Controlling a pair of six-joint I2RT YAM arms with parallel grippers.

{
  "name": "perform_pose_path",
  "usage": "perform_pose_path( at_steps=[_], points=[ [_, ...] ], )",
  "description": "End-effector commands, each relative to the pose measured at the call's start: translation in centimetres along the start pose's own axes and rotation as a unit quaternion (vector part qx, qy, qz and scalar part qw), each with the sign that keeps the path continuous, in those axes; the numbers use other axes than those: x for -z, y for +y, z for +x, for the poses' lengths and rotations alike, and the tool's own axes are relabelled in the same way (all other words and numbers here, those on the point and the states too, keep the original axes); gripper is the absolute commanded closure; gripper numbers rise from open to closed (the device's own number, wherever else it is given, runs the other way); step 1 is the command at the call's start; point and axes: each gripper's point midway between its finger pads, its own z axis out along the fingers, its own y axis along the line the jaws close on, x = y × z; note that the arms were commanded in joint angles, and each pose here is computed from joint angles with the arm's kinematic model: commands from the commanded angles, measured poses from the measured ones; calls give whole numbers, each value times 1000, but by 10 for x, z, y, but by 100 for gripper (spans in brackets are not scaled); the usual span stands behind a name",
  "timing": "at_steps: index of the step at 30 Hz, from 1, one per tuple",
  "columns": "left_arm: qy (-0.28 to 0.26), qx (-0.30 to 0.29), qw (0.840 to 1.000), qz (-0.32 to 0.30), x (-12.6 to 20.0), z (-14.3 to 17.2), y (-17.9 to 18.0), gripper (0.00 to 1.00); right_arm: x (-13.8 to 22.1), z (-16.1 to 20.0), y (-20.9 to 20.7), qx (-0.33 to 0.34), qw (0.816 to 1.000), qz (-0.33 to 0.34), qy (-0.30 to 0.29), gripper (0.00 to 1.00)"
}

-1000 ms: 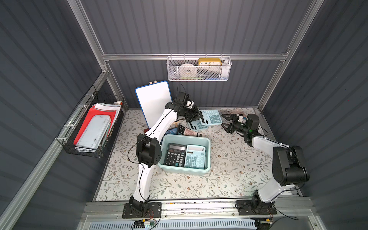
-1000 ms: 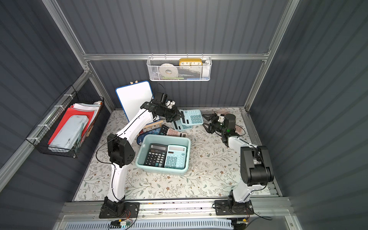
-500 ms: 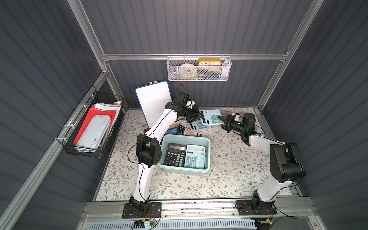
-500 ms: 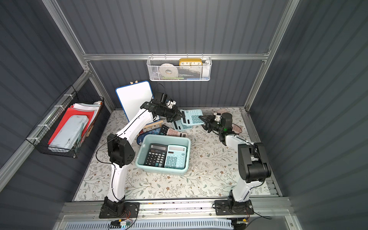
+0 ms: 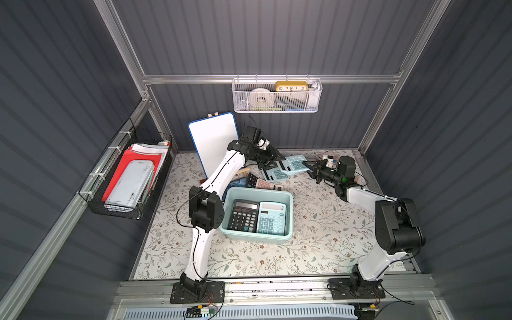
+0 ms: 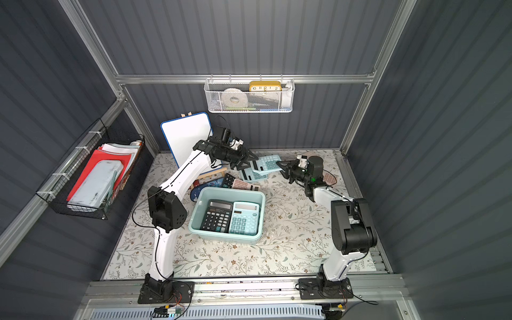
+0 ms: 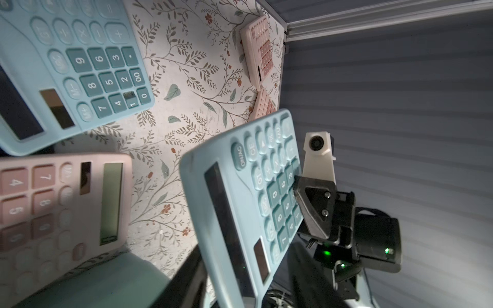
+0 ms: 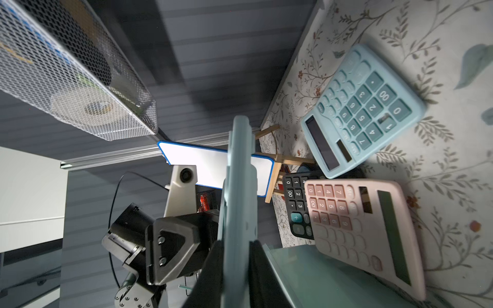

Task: Put the calculator in the storage box
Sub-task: Pick up the calculator at the center of the board, then place the calculator in the storage box.

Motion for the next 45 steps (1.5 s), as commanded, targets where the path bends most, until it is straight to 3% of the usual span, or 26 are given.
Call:
perform_pose_path(
  at_steps=[1,6,9,15,22,28,33,45],
  points=[
    [-43,-57,997,-15,43,-3,-30,27,5,7,23,30,1000,-4,9,100],
    [-65,-72,992,-77,76,1,-27,5,5,27,25,58,997,19,44,100],
    [-81,-72,989,-98,92,4,-21,1,1,47,25,84,992,35,84,100],
    [-119,-75,980,-140,123,10,-13,1,-11,100,29,128,974,51,177,100],
    [-154,-55,970,-183,150,10,9,1,-27,171,23,190,931,86,301,100],
    [-179,-28,959,-218,169,12,31,1,-40,218,16,199,898,95,381,100],
    [-189,-4,951,-244,181,15,50,1,-51,240,4,199,880,109,416,100],
    [-207,25,940,-270,199,31,75,1,-80,259,-22,202,865,132,440,100]
  ],
)
